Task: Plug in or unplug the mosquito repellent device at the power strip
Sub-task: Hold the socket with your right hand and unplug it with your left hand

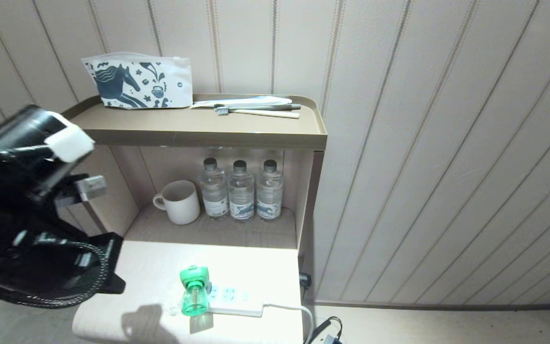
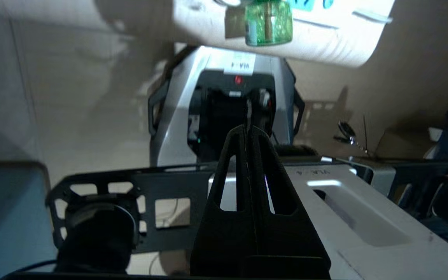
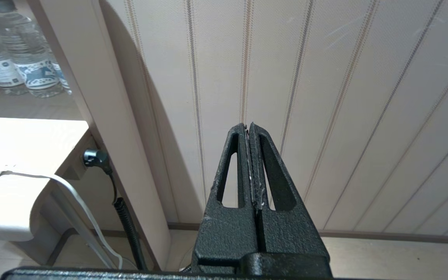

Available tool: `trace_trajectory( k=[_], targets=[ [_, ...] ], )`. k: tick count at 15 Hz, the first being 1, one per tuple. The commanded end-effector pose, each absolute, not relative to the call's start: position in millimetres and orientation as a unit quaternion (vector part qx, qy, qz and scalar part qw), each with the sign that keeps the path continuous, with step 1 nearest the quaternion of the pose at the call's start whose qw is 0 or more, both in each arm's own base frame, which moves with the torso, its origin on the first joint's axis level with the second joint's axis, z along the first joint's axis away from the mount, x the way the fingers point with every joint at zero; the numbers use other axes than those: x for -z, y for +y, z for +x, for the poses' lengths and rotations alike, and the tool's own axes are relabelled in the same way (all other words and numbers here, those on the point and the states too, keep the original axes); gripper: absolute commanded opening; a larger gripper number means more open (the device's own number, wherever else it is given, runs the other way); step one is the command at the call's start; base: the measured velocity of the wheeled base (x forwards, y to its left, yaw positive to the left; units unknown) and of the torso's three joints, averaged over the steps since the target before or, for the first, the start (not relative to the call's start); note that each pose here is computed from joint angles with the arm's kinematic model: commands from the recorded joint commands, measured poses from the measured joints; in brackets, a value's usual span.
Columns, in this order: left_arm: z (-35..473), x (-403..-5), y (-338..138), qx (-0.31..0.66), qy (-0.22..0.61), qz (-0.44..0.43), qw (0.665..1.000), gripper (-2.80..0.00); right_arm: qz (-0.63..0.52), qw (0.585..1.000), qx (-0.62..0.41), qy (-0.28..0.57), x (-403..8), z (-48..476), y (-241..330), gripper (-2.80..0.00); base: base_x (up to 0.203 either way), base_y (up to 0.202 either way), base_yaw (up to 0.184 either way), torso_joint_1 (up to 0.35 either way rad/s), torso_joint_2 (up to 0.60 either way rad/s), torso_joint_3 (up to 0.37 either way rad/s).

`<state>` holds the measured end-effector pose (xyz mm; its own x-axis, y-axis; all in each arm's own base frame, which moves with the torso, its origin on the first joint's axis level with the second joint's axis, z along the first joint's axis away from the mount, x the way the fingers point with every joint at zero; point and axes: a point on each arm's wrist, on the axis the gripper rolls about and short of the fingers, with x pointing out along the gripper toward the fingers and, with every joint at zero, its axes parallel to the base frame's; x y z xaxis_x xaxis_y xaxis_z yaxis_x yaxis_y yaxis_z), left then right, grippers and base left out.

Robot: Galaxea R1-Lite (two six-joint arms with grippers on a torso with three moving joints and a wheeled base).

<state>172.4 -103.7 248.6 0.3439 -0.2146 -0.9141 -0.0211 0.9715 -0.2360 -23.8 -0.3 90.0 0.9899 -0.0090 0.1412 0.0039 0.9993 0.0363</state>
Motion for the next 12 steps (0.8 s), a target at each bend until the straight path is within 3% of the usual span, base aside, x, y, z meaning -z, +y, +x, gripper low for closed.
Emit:
trace_trajectory(
  k=[1, 2, 3, 12],
  targets=[
    [198.3, -221.9, -133.8, 0.039, 0.619, -0.084, 0.780, -2.80, 0.018, 0.997, 0.003, -0.071, -90.1, -23.8, -0.3, -2.80, 0.000, 0.000, 0.000, 0.000, 0.00, 0.000],
    [205.1, -216.1, -143.7, 0.033, 0.627, -0.086, 0.773, -2.29, 0.018, 0.997, 0.003, -0.071, -90.1, -23.8, -0.3, -2.80, 0.000, 0.000, 0.000, 0.000, 0.00, 0.000],
    [209.0, -213.1, -151.0, 0.030, 0.630, -0.090, 0.771, 0.00, 0.018, 0.997, 0.003, -0.071, -90.1, -23.8, -0.3, -2.80, 0.000, 0.000, 0.000, 0.000, 0.00, 0.000],
    [258.5, -154.2, -171.2, -0.005, 0.650, -0.094, 0.754, 0.00, 0.018, 0.997, 0.003, -0.071, -90.1, -23.8, -0.3, -2.80, 0.000, 0.000, 0.000, 0.000, 0.00, 0.000]
  ],
)
